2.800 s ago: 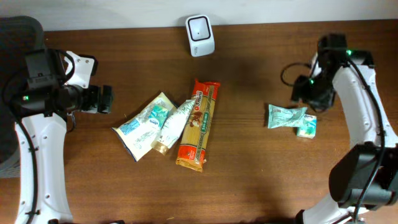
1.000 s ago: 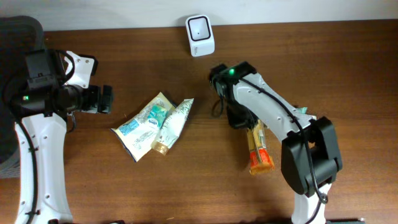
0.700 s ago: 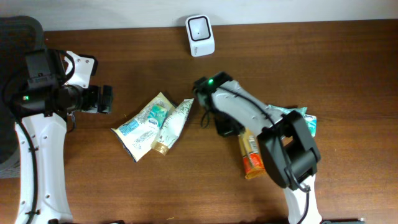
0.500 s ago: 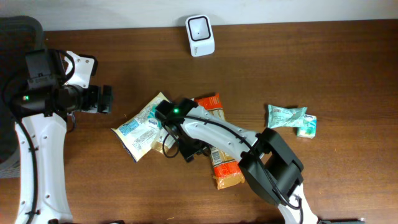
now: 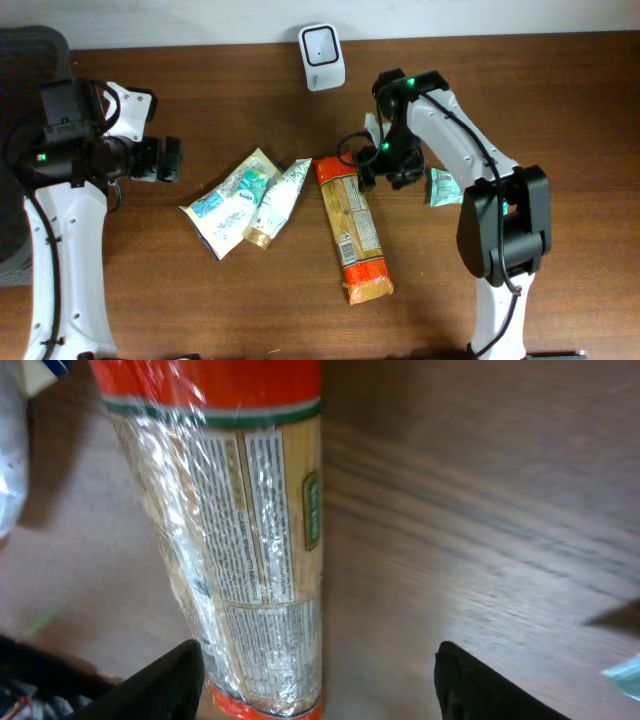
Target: Scan the item barcode
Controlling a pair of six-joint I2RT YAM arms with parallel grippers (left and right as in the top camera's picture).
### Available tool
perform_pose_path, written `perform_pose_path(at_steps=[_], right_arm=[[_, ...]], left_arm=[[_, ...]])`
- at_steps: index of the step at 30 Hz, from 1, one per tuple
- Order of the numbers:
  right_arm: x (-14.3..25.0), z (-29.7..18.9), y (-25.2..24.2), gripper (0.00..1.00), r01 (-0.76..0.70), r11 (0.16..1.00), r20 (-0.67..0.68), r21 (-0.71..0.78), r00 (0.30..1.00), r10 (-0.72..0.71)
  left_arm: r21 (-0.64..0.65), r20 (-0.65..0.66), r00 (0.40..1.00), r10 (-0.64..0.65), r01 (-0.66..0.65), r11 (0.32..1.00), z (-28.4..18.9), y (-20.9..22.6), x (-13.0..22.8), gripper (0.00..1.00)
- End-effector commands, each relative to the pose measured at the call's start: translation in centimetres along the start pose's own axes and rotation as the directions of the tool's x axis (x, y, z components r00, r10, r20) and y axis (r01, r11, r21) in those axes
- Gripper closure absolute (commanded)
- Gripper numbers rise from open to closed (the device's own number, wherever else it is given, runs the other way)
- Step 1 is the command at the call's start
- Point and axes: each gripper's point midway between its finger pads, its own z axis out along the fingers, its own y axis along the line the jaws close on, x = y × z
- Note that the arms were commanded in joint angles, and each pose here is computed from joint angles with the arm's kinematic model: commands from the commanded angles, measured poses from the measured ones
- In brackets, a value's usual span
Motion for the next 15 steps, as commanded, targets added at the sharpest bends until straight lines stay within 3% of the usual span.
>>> perform_pose_path(at_steps=[1,5,6,10,12,15], right_arm=[[1.7,2.2,0.4,0.28,0.017,0.999,-0.057,-0.032,0.998,-0.019],[5.0,5.5,0.1,0.29,0.056,0.993,-0.163,-0.107,0.984,-0.073],[5.0,5.6,0.3,0.33,0.069,0.989,-0.156,-0.130,0.984,-0.089],[2.8,1.1,0.5,0.34,0.108,0.980,0.008,-0.169,0.994,-0.109],[3.3,-4.7,2.5,0.34,0.239,0.935,0.189,-0.262,0.963,-0.193],[4.8,-8.7,2.6,0.30,0.288,0.923,0.293,-0.256,0.933,-0.210]], left_arm=[[0.003,0.017,1.000,0.016,-0.016,1.000,-0.4,0.0,-0.4,0.01],[0.003,0.017,1.000,0.016,-0.016,1.000,-0.4,0.0,-0.4,0.01],[0.003,0.017,1.000,0.016,-0.016,1.000,-0.4,0.0,-0.4,0.01],[0.003,0.017,1.000,0.016,-0.016,1.000,-0.4,0.0,-0.4,0.01],[0.003,0.017,1.000,0.016,-0.016,1.000,-0.4,0.0,-0.4,0.01],[0.003,0.017,1.000,0.016,-0.016,1.000,-0.4,0.0,-0.4,0.01]])
